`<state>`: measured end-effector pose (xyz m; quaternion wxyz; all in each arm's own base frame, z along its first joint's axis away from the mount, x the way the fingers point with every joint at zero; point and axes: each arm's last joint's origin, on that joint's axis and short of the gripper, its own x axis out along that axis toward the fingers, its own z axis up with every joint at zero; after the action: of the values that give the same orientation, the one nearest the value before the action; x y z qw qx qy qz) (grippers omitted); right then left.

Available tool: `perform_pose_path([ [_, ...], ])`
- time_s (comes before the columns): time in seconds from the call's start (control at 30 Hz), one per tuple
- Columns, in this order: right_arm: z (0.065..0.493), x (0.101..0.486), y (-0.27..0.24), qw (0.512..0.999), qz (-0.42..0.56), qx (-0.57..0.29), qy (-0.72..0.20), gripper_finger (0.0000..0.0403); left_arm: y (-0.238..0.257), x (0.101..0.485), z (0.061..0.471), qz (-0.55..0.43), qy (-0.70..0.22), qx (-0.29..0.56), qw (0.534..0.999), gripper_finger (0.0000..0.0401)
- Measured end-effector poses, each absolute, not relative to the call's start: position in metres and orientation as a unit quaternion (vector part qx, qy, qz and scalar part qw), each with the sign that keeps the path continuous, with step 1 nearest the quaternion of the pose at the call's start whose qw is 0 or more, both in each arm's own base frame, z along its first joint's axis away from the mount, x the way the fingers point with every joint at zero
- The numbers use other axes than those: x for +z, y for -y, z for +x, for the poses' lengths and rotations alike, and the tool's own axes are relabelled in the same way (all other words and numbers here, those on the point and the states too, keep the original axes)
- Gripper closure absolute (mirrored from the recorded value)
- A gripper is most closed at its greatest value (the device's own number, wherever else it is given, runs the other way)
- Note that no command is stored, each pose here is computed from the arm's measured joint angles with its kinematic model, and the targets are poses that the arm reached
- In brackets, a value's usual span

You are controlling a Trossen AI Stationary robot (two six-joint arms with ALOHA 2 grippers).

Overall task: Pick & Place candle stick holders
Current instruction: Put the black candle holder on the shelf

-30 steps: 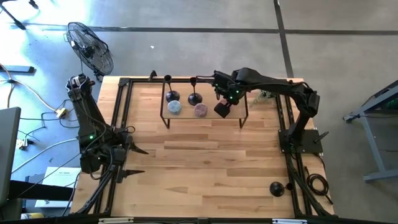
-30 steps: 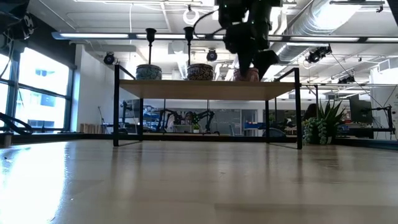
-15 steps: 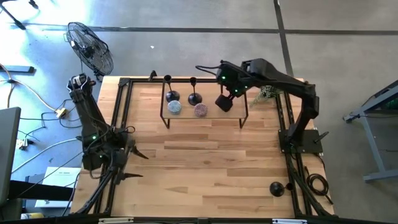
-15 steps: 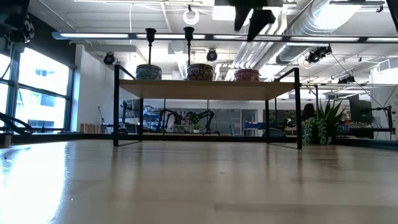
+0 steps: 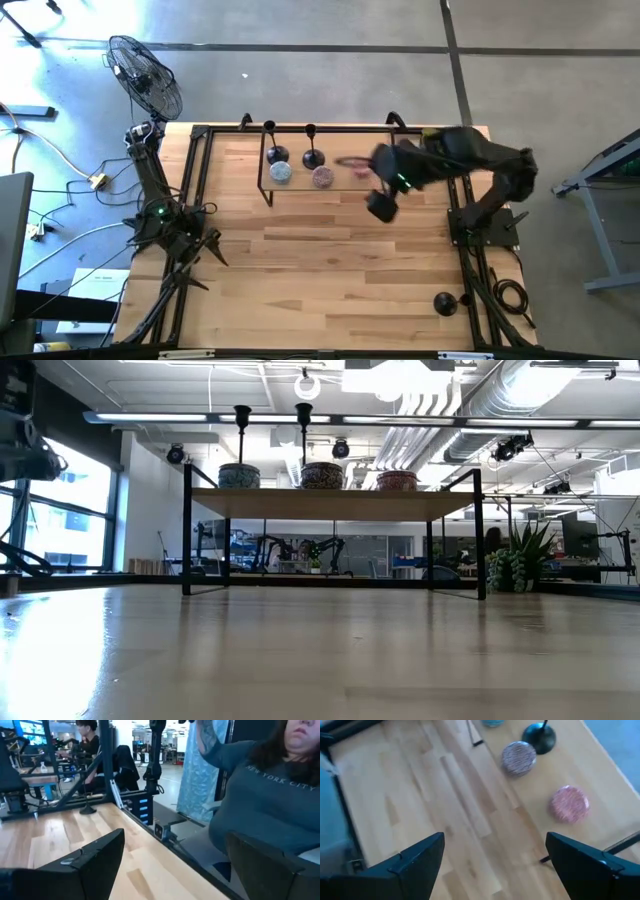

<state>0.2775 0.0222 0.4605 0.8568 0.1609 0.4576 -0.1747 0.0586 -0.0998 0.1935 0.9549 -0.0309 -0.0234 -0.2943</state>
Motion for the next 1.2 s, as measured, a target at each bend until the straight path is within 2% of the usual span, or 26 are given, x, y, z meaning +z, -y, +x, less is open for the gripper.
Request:
perform_pose_path([
  [0.17,0.246,0.465,-0.060,0.860,0.197,-0.168,-0.440,0.0059,0.094,0.181,0.056,-0.040,0.036,-0.292,0.955,0.0061],
  [0.33,0.214,0.450,-0.088,0.830,0.269,-0.188,-0.451,0.0059,0.093,0.181,0.056,-0.027,0.041,-0.291,0.955,0.0061],
  [0.43,0.196,0.431,-0.101,0.792,0.320,-0.208,-0.476,0.0059,0.093,0.180,0.056,-0.031,0.038,-0.289,0.956,0.0061],
  [0.6,0.172,0.396,-0.117,0.703,0.398,-0.261,-0.528,0.0059,0.093,0.179,0.056,-0.028,0.033,-0.287,0.957,0.0061],
  [0.87,0.153,0.364,-0.128,0.575,0.461,-0.334,-0.588,0.0060,0.093,0.177,0.056,-0.021,0.028,-0.287,0.957,0.0061],
  [1.1,0.149,0.357,-0.148,0.508,0.478,-0.362,-0.618,0.0060,0.093,0.174,0.056,-0.008,0.018,-0.286,0.958,0.0061],
  [1.2,0.146,0.354,-0.161,0.497,0.476,-0.363,-0.628,0.0059,0.093,0.173,0.057,-0.006,0.016,-0.280,0.960,0.0061],
])
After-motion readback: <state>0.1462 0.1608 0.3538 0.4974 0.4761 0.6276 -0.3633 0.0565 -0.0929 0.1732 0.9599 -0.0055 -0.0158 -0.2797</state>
